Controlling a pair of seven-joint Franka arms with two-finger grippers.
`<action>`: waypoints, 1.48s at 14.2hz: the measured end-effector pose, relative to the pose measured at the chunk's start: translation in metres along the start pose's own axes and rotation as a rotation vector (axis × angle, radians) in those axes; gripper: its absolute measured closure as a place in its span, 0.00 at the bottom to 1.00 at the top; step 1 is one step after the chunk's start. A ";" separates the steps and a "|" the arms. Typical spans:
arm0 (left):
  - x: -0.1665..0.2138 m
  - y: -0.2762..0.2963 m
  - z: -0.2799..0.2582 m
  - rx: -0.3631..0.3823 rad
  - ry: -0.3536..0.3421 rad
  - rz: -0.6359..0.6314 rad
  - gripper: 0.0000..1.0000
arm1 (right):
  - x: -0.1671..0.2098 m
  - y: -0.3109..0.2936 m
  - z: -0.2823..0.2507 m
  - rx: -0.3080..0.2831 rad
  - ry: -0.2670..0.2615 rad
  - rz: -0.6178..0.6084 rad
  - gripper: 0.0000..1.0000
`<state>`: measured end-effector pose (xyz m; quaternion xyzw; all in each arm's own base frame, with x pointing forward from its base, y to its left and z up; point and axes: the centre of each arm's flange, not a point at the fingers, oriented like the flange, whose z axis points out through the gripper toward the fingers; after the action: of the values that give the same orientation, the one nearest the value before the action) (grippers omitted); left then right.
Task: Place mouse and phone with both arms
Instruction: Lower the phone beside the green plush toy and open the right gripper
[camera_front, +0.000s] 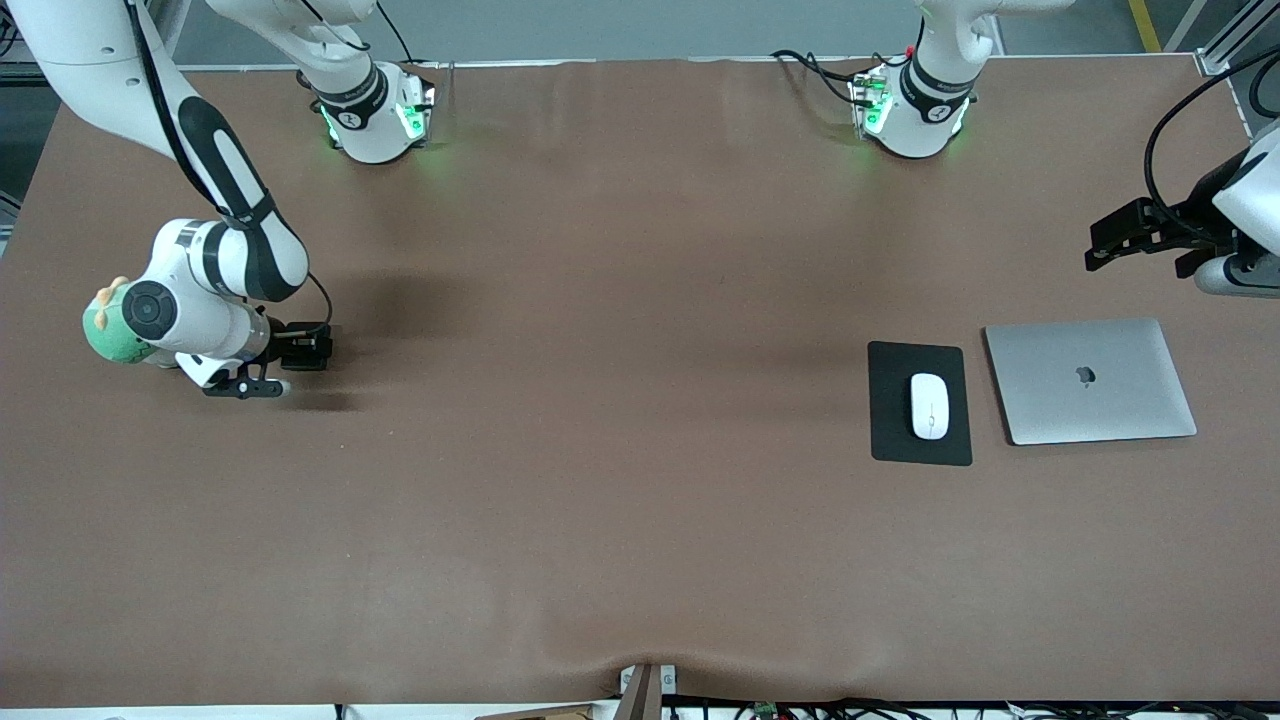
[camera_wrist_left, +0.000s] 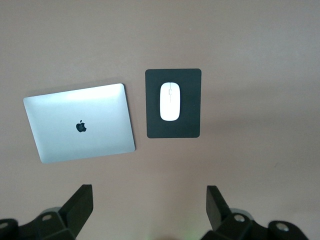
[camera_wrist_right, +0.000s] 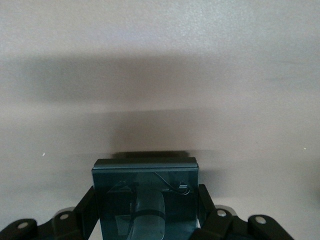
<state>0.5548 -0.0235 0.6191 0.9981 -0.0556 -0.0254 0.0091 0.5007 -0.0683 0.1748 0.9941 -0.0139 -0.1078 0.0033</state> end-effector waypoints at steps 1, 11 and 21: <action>0.000 0.000 0.000 0.001 0.000 0.004 0.00 | 0.000 0.002 0.000 0.000 0.001 0.004 0.19; 0.000 0.000 0.000 0.001 0.000 0.004 0.00 | 0.006 0.004 -0.007 -0.002 0.015 0.001 0.00; 0.000 -0.001 0.000 0.001 0.001 0.003 0.00 | 0.063 0.001 -0.110 -0.010 0.044 -0.059 0.00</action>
<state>0.5550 -0.0228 0.6192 0.9980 -0.0573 -0.0248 0.0086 0.5853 -0.0710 0.2685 0.9962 0.0159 -0.0859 0.0055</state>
